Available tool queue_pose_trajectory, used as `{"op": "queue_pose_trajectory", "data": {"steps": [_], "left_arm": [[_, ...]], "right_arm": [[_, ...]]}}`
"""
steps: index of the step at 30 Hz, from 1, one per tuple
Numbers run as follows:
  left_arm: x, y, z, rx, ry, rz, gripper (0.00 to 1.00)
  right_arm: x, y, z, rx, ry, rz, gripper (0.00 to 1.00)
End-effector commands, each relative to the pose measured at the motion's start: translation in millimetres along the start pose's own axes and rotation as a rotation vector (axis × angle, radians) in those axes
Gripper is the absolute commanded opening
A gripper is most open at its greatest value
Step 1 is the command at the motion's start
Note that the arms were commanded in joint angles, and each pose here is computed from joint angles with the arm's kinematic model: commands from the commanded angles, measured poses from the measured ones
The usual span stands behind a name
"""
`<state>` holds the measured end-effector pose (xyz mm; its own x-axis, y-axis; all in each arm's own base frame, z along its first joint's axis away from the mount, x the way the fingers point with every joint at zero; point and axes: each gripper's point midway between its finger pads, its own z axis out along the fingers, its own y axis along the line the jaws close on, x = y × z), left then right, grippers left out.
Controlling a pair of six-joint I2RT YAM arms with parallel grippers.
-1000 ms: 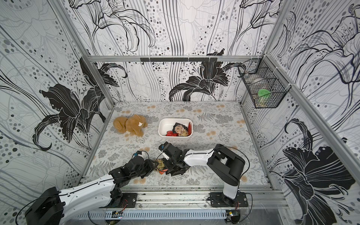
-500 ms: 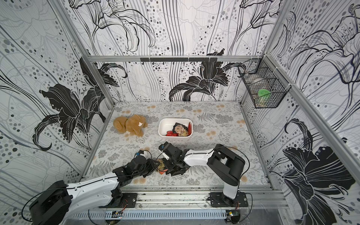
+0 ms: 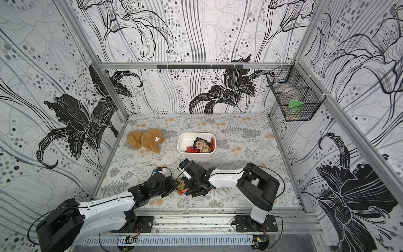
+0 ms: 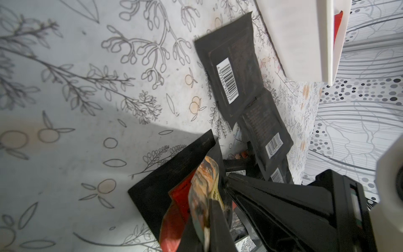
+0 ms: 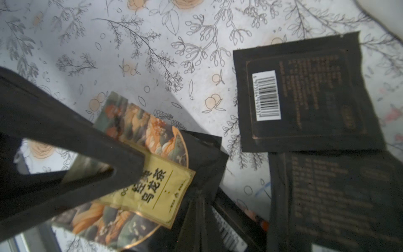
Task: Put the tea bags into the storage box
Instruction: Pick up the tea bag from the center of the board, then place the tea bag in the storage box.
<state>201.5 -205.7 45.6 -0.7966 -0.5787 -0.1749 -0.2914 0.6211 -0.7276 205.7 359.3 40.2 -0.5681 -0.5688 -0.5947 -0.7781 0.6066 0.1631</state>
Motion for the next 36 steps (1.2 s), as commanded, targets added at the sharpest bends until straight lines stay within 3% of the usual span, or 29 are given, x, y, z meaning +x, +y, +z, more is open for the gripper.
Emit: {"op": "queue_pose_trajectory", "data": {"steps": [1, 8, 12, 16, 21, 28, 32, 36], "left_arm": [[-7.9, -11.3, -7.5, -0.002, -0.033, 0.034, 0.03], [-25.5, -23.2, -32.2, -0.071, -0.099, 0.101, 0.00], [-42.1, -38.5, -49.8, -0.119, -0.162, 0.147, 0.00], [-65.2, -69.1, -63.7, -0.149, -0.250, 0.208, 0.00], [-94.2, -125.5, -64.8, -0.145, -0.354, 0.272, 0.00], [-129.0, -208.5, -17.5, -0.118, -0.382, 0.338, 0.00], [-144.4, -229.9, 31.9, -0.087, -0.293, 0.311, 0.00], [-157.9, -242.9, 75.7, -0.069, -0.265, 0.317, 0.00]], "right_arm": [[-17.7, -8.4, -22.5, 0.061, -0.112, 0.018, 0.04], [-26.5, -70.7, -80.5, 0.382, -0.320, 0.170, 0.12], [-4.8, -133.1, -101.9, 0.510, -0.319, 0.399, 0.16], [18.6, -167.7, -104.2, 0.430, -0.305, 0.611, 0.17], [14.4, -166.1, -114.6, 0.353, -0.381, 0.634, 0.23], [6.8, -159.0, -131.1, 0.302, -0.477, 0.622, 0.25], [2.8, -155.3, -139.9, 0.282, -0.521, 0.608, 0.29], [-0.5, -150.3, -138.5, 0.250, -0.526, 0.597, 0.39]]}}
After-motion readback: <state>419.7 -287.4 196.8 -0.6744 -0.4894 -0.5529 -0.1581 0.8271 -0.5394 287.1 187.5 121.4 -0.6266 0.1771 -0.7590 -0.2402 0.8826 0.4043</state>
